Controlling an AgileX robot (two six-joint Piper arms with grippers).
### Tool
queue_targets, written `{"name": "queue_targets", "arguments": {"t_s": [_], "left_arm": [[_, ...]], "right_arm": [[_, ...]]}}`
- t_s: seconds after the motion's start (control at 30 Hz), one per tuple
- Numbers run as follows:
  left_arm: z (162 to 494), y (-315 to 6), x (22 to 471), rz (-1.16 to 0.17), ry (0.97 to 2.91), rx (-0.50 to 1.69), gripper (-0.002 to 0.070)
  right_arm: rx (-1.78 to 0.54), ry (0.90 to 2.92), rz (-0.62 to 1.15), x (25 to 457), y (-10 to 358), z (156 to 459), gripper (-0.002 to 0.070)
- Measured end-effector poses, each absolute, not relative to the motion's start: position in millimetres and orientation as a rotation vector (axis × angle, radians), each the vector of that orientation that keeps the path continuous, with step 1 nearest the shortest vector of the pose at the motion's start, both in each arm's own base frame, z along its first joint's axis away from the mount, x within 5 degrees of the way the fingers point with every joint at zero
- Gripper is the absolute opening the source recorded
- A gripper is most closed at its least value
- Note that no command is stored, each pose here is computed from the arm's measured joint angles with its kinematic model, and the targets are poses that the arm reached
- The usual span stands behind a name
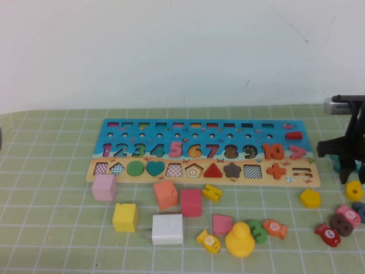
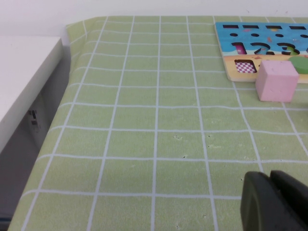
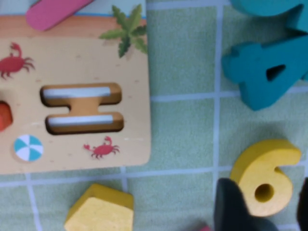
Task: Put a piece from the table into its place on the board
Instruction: Pick up the "number 6"
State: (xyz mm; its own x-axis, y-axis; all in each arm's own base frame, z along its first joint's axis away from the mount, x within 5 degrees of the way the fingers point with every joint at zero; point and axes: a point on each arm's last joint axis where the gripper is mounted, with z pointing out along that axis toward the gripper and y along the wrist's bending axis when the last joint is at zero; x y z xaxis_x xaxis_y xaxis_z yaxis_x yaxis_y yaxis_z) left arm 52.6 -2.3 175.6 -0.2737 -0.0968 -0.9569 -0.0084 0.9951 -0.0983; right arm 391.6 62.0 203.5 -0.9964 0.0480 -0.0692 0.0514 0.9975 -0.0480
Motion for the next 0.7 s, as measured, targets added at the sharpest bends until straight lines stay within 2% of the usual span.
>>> {"name": "queue_targets", "arguments": {"t_s": [0.13, 0.23, 0.47, 0.7], "left_arm": [[175.6, -2.3, 52.6, -0.085, 1.847, -0.076, -0.0002], [175.6, -2.3, 52.6, -0.085, 1.847, -0.076, -0.0002], [175.6, -2.3, 52.6, -0.085, 1.847, -0.076, -0.0002], [175.6, -2.3, 52.6, -0.085, 1.847, -0.076, -0.0002]], "right_arm": [[0.109, 3.074, -0.079, 392.1, 61.9, 202.5, 0.0364], [0.124, 3.087, -0.084, 393.2, 62.1, 196.7, 0.0393], [0.144, 3.103, -0.095, 395.4, 62.2, 186.9, 0.0397], [0.136, 3.113, -0.118, 396.1, 61.2, 182.7, 0.0344]]}}
